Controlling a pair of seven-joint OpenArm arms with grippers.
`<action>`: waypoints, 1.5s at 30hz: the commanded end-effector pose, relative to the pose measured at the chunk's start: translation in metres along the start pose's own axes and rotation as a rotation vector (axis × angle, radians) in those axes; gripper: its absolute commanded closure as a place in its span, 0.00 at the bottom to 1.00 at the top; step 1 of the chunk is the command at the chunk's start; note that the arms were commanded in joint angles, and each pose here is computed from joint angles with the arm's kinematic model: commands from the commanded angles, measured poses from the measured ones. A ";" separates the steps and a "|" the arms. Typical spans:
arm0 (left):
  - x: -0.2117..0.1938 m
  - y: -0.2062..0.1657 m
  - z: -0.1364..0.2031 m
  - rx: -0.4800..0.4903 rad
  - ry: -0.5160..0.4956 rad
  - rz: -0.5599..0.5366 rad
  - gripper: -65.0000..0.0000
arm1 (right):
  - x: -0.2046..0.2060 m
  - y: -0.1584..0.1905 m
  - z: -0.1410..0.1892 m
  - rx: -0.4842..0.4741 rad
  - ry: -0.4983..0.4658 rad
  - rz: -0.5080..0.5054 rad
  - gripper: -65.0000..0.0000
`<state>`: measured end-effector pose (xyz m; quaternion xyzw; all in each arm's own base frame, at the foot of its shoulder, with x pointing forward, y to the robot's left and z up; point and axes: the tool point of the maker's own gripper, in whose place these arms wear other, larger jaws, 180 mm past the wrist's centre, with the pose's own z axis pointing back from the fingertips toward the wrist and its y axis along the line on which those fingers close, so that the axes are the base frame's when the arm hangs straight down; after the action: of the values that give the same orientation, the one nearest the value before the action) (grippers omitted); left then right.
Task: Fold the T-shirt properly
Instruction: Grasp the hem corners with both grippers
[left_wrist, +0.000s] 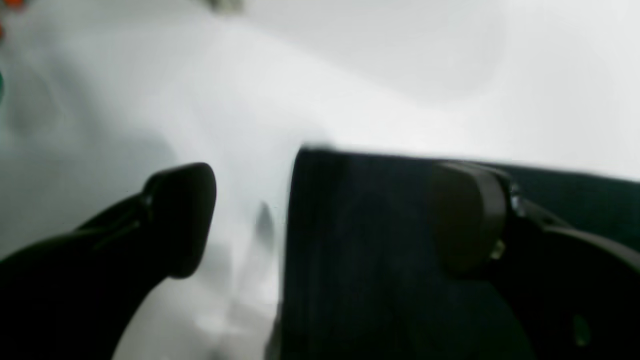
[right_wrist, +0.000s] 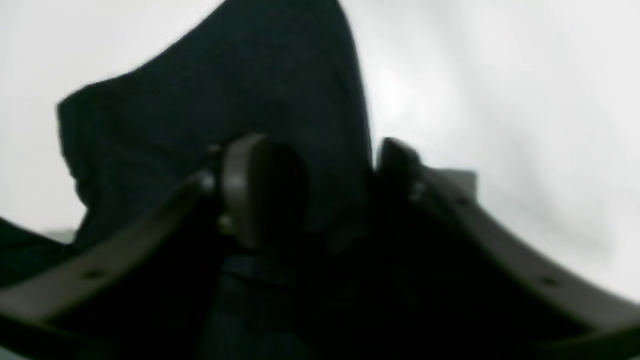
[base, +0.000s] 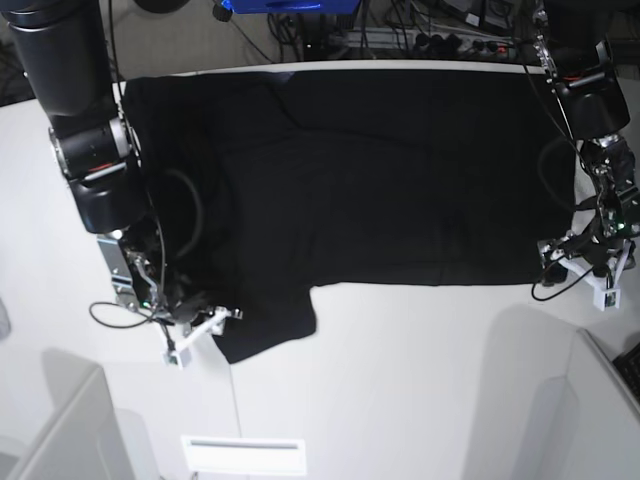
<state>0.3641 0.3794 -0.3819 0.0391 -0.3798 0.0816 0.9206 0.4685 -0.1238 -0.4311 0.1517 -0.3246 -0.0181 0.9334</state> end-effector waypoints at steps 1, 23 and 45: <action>0.019 0.009 0.004 0.012 -0.050 0.005 0.00 | 0.014 0.002 0.003 0.004 -0.015 0.010 0.68; 0.027 0.008 -0.021 -0.011 0.000 0.117 0.00 | 0.017 -0.001 0.003 -0.003 -0.032 0.000 1.00; -0.001 -0.025 -0.049 -0.066 0.056 0.131 0.43 | 0.018 -0.003 0.004 -0.006 -0.036 -0.001 1.00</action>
<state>0.4012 0.3623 -0.4189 -0.0144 -0.3682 0.1329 0.9201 0.4658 -0.1251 -0.4348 0.1515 -0.3223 -0.0223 0.9342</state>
